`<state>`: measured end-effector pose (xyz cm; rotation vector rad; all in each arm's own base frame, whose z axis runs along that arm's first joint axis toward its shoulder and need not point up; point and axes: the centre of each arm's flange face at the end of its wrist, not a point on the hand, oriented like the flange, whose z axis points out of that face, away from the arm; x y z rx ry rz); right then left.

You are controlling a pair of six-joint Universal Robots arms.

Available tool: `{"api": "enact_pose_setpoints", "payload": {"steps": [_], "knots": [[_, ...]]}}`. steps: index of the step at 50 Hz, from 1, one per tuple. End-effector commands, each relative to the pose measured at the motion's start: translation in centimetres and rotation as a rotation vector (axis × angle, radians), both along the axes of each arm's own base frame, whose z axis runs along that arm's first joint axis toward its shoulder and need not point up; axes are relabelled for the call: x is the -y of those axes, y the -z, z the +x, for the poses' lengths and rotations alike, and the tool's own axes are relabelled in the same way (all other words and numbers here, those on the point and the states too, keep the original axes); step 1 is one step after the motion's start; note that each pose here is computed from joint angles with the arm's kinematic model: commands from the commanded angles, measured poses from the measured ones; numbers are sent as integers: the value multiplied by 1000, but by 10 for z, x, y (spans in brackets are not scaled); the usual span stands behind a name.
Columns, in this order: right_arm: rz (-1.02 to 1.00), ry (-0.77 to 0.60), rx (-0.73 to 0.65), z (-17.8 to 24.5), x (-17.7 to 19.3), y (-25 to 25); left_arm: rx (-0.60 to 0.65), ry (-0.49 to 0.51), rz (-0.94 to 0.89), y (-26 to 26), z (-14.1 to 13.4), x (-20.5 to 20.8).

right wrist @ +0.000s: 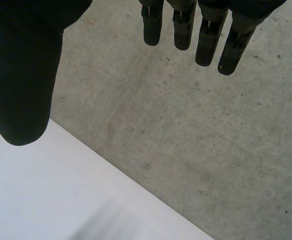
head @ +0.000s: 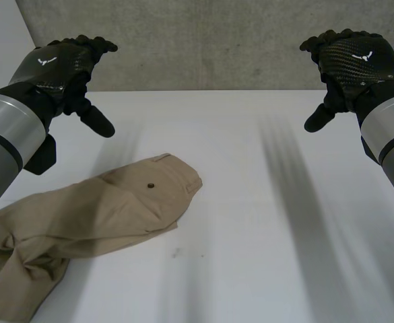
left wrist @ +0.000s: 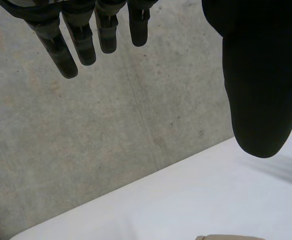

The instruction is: Fold the shorts.

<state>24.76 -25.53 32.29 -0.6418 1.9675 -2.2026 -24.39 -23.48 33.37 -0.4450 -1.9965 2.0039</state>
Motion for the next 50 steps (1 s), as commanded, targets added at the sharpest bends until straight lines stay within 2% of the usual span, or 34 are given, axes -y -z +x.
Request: {"api": "enact_pose_setpoints", "payload": {"steps": [1, 12, 13, 15, 17, 20, 22, 25, 33, 36, 41, 46, 50], "knots": [[1, -2, -1, 0, 0, 0, 70, 3, -2, 7, -2, 2], [2, -6, -1, 1, -1, 0, 164, 60, 1, 15, -14, -12], [0, -3, -2, 0, 0, 0, 219, 82, 31, 24, -16, -20], [-3, -3, -9, 0, 0, 0, 246, 89, 44, 28, -16, -22], [-8, -5, -26, 1, -1, 0, 366, 123, 79, 49, -19, -28], [-12, -3, -51, 1, -2, 2, 433, 145, 94, 62, -21, -30], [-14, -4, -63, 1, -2, 3, 523, 165, 124, 83, -23, -31], [-20, -1, -96, 1, -2, 6, 606, 119, 185, 112, -21, -21], [-18, -12, -104, 4, -4, 8, 694, -12, 245, 155, -21, -4], [-18, -12, -104, 4, -4, 8, 688, -21, 234, 157, -22, -1], [-20, -11, -105, 4, -4, 7, 613, -46, 112, 140, -32, 10], [-24, -10, -103, 3, -4, 6, 469, -32, -114, 64, -50, -11], [-31, -6, -100, 2, -4, 3, 352, -42, -256, 6, -50, -30]]}}
